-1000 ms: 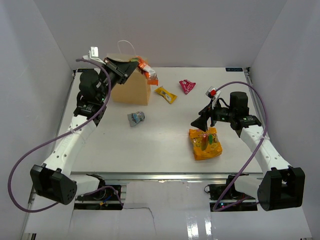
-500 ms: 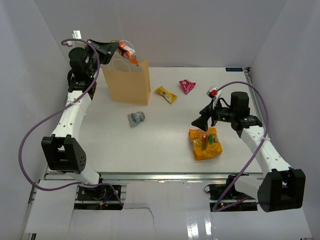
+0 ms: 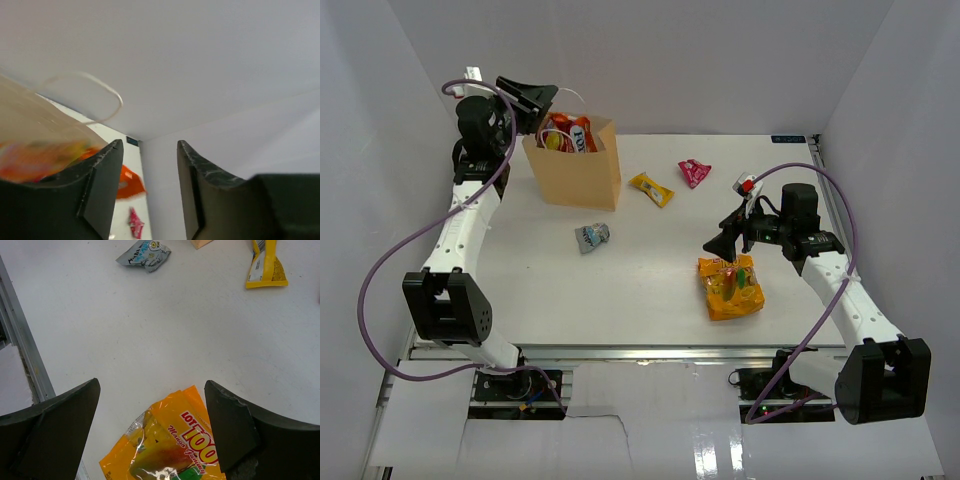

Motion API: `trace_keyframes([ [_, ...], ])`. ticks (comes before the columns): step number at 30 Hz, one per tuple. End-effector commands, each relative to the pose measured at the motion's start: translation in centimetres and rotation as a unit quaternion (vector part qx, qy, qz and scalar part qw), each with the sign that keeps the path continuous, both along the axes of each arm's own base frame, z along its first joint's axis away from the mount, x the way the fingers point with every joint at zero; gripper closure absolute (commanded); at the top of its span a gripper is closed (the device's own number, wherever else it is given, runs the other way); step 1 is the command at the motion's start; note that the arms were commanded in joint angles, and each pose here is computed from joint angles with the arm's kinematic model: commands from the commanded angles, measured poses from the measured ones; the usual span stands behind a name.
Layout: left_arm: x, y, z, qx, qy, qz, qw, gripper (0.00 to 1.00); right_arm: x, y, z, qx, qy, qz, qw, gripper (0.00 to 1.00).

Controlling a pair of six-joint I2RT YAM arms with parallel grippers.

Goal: Place the snacks into the paper bag

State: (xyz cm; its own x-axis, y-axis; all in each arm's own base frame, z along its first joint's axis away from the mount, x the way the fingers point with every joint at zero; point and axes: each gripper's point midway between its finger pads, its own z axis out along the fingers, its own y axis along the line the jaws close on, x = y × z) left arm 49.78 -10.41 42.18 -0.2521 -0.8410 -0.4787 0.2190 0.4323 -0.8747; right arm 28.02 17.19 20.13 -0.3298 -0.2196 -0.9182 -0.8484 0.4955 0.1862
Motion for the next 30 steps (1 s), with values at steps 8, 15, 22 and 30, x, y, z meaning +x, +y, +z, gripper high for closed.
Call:
trace_keyframes([
  [8, -2.3, 1.4, 6.5, 0.042, -0.066, 0.019, 0.997, 0.29, 0.4, -0.3, 0.5, -0.002, -0.017, -0.008, 1.0, 0.09],
  [15, -5.8, 2.5, 6.1, 0.145, -0.075, 0.034, 0.986, 0.17, 2.6, -3.5, -2.0, -0.07, 0.029, -0.126, 0.989, 0.11],
  [22, -14.4, 3.0, -2.4, 0.202, -0.011, 0.028, 0.979, 0.07, 2.0, -10.9, -9.3, -0.243, 0.165, -0.299, 0.908, 0.07],
  [30, -22.7, 2.2, -15.1, 0.165, 0.095, -0.005, 0.982, 0.06, -1.1, -9.2, -13.6, -0.243, 0.278, -0.241, 0.898, 0.13],
])
